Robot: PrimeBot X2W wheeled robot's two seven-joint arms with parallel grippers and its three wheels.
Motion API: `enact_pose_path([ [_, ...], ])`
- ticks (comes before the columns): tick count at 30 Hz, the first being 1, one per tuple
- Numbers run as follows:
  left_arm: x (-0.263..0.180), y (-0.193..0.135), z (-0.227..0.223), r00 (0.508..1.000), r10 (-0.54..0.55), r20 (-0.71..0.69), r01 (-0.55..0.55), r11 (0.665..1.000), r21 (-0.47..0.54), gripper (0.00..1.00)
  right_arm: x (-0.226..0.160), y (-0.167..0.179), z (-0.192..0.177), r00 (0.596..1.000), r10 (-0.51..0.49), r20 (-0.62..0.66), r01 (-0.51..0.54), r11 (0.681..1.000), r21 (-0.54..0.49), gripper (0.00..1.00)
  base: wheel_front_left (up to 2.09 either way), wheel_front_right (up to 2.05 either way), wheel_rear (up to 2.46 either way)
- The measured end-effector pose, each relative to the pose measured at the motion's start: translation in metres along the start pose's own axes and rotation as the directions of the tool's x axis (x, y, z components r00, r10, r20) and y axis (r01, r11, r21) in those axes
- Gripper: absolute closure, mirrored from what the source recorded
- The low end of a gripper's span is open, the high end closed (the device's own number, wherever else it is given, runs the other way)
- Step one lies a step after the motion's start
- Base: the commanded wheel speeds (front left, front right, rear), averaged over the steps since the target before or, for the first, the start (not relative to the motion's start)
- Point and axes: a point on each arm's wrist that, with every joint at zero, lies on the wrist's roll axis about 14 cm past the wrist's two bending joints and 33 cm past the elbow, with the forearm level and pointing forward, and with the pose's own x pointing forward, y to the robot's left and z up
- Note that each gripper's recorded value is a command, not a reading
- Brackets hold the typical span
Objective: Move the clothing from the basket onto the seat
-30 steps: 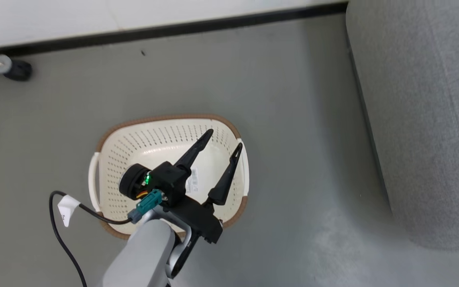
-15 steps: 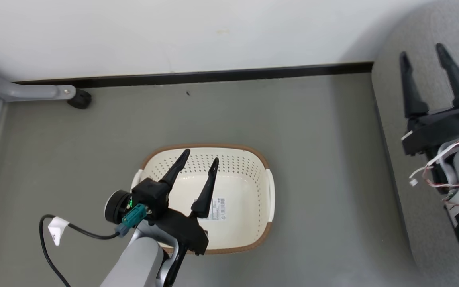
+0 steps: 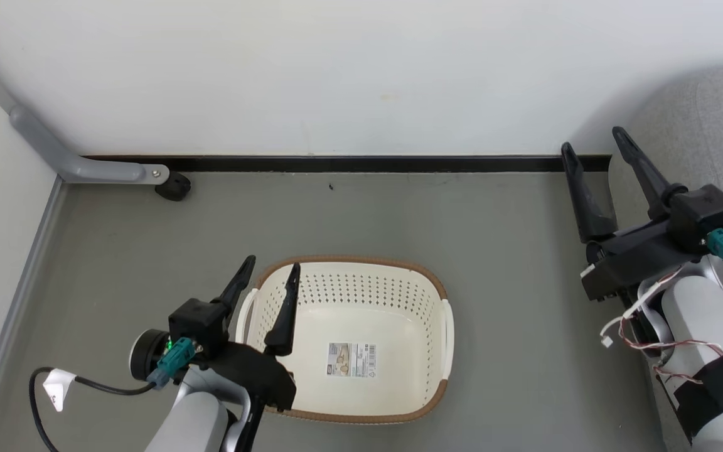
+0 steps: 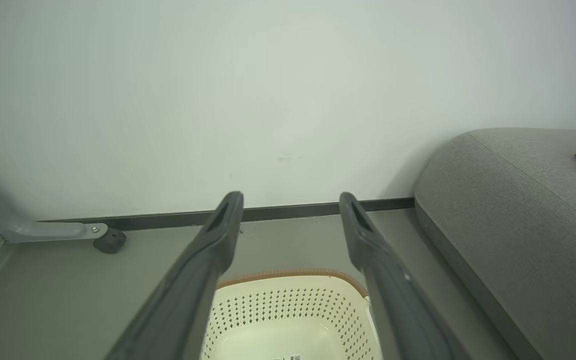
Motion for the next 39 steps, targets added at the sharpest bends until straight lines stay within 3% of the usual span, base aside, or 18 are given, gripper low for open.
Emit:
enact_pose_path([
  [19,-0.032,0.045,-0.002,0.986,0.166,0.004,-0.166,0.986,-0.01,0.0,-0.052,0.026,-0.039,0.992,-0.025,-0.121,0.044,0.987,0.153,0.0,0.0,0.0,0.0],
  [39,-0.049,0.038,-0.017,0.986,0.163,-0.018,-0.164,0.986,-0.019,0.0,-0.096,0.02,-0.067,0.965,-0.142,-0.22,0.191,0.957,0.218,0.0,0.0,0.0,0.0],
])
